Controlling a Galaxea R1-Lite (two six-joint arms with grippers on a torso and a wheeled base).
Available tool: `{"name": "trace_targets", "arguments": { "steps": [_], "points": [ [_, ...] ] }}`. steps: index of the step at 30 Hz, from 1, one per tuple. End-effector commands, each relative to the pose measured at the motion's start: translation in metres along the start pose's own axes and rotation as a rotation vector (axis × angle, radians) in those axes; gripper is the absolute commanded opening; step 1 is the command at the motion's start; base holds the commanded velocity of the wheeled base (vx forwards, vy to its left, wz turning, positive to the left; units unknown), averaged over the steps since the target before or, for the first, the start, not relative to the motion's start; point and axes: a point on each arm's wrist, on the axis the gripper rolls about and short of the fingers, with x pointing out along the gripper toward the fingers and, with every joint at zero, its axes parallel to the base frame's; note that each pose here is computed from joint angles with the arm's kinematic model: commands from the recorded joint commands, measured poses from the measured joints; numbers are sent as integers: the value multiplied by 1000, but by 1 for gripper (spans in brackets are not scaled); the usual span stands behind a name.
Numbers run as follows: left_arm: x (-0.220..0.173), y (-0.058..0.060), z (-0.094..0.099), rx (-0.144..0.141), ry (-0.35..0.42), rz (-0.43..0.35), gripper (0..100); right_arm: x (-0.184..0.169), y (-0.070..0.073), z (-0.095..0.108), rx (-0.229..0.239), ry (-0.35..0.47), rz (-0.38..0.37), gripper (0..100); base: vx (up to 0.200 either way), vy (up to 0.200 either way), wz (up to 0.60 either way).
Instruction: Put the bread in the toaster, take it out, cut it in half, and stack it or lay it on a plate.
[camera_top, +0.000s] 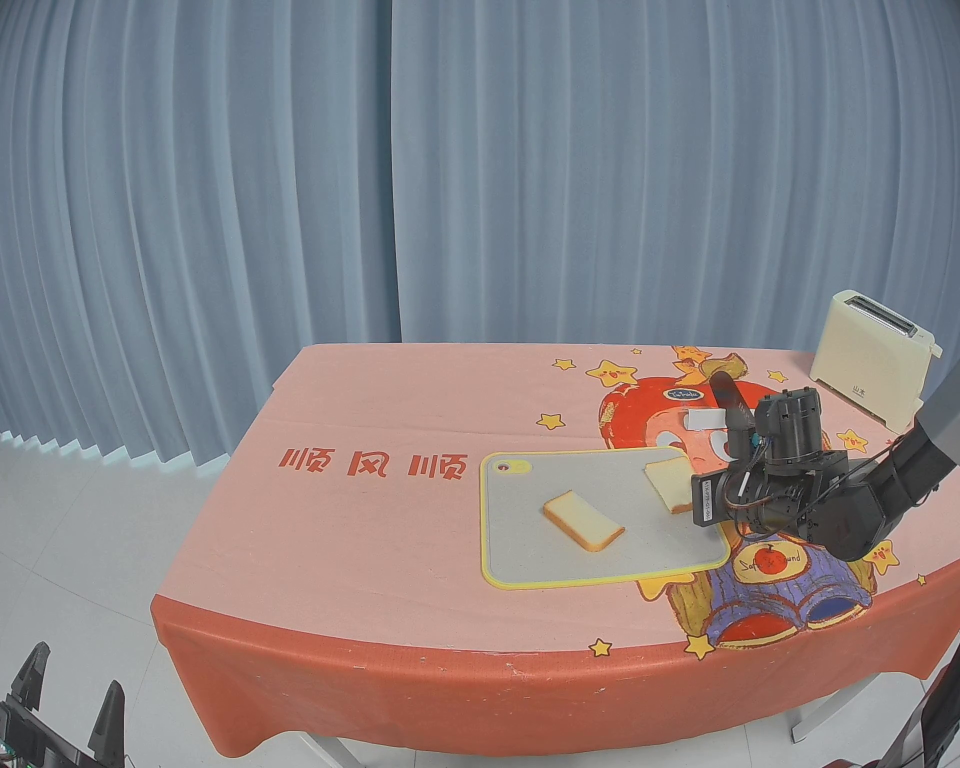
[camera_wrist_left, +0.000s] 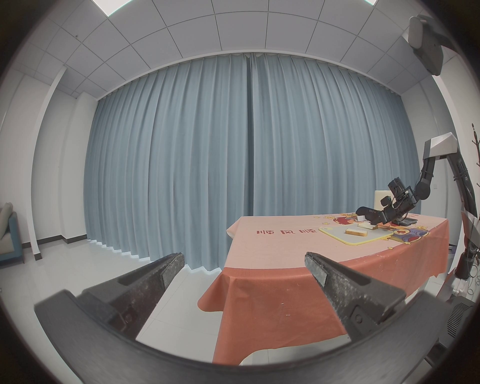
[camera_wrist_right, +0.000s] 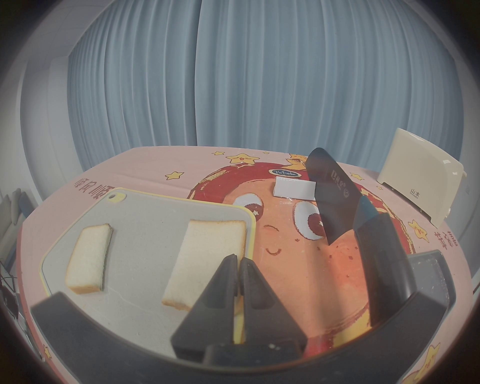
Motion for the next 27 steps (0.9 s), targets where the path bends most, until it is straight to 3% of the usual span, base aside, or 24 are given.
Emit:
{"name": "trace_targets", "arguments": {
  "steps": [1,8,15,20,27],
  "points": [
    [0,0,-5,1,1,0,100,-5,0,6,6,-25,3,0,0,0,0],
    [0,0,-5,-1,1,0,100,-30,-1,21,26,-104,22,0,0,0,0],
    [0,0,-5,1,1,0,100,-51,-3,17,36,-114,29,0,0,0,0],
    [0,0,-5,-1,1,0,100,-75,-7,17,104,-148,32,0,0,0,0],
    [0,0,-5,1,1,0,100,-93,-10,4,105,-141,31,0,0,0,0]
  ]
}}
